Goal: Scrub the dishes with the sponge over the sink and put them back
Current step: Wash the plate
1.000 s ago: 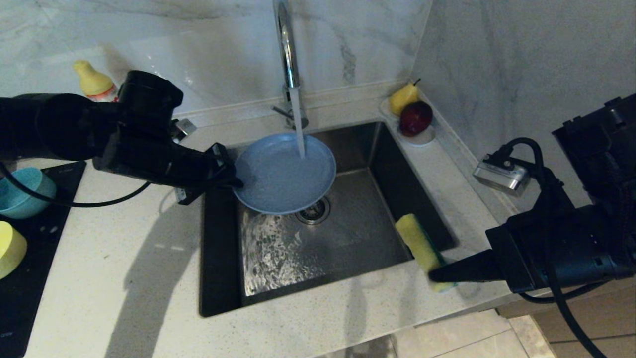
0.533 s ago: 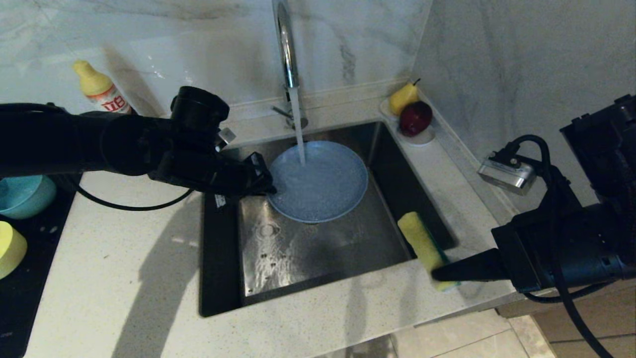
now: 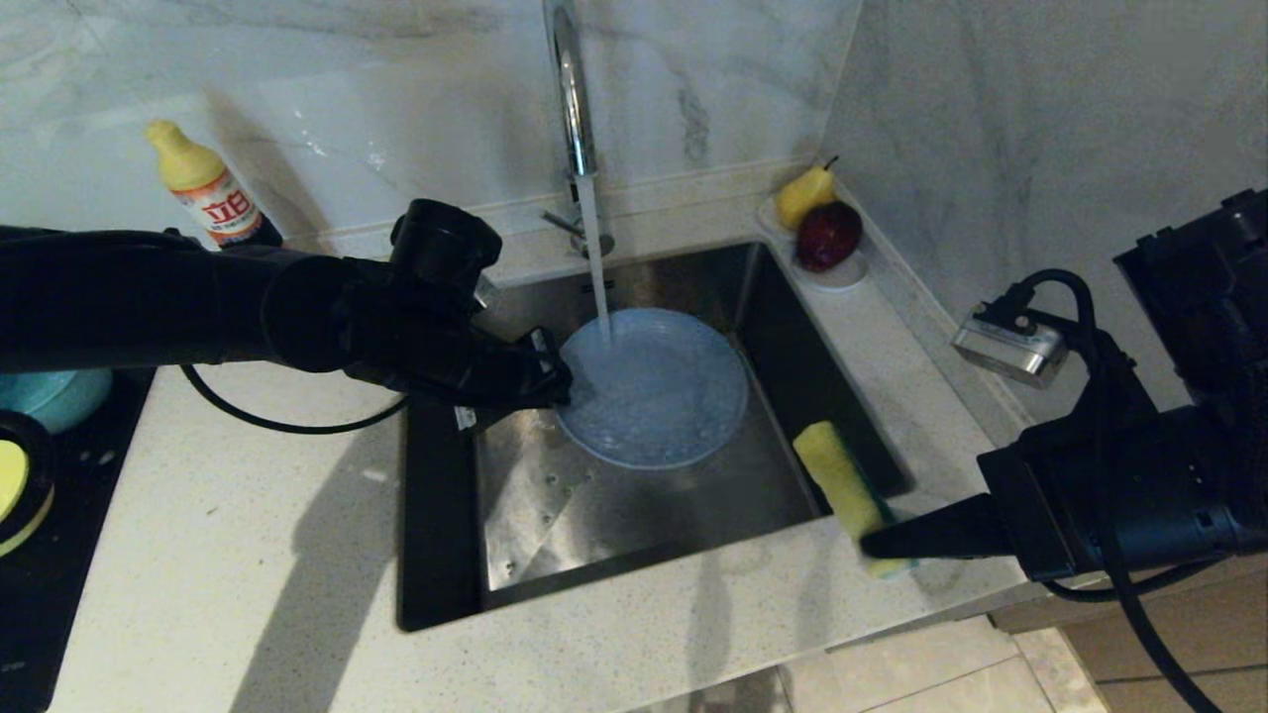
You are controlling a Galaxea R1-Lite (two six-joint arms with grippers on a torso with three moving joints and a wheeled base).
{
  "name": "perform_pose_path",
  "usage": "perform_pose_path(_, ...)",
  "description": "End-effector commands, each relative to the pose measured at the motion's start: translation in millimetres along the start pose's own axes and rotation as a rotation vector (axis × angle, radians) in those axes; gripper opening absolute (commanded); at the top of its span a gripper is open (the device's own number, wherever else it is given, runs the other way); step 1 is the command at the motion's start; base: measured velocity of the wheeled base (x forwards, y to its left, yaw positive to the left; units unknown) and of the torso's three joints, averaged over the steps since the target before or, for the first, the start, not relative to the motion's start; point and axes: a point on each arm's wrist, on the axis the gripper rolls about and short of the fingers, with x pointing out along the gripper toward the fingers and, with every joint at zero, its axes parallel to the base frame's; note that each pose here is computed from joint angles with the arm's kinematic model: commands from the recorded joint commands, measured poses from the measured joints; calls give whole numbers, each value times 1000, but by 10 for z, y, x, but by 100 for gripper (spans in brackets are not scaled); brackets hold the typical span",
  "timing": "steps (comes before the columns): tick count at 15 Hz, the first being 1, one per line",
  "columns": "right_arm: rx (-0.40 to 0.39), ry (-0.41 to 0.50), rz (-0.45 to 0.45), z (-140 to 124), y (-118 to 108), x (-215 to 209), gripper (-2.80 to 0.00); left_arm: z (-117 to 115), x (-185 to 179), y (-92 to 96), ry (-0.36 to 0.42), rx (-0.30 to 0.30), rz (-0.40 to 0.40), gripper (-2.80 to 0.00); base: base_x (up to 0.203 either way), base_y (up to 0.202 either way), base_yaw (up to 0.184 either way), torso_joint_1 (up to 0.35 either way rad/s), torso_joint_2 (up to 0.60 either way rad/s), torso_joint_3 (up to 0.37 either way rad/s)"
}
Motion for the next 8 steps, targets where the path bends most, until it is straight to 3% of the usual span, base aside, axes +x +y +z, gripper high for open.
perform_pose_path(1, 7, 10, -1, -3, -12, 24, -280, 106, -33, 110, -127, -22, 133, -280, 0, 0, 0, 0, 0, 0)
perform_pose_path(8, 1, 0, 6, -10, 14, -15, -280, 565, -810, 443, -385, -63, 187, -280, 0, 0, 0, 0, 0, 0)
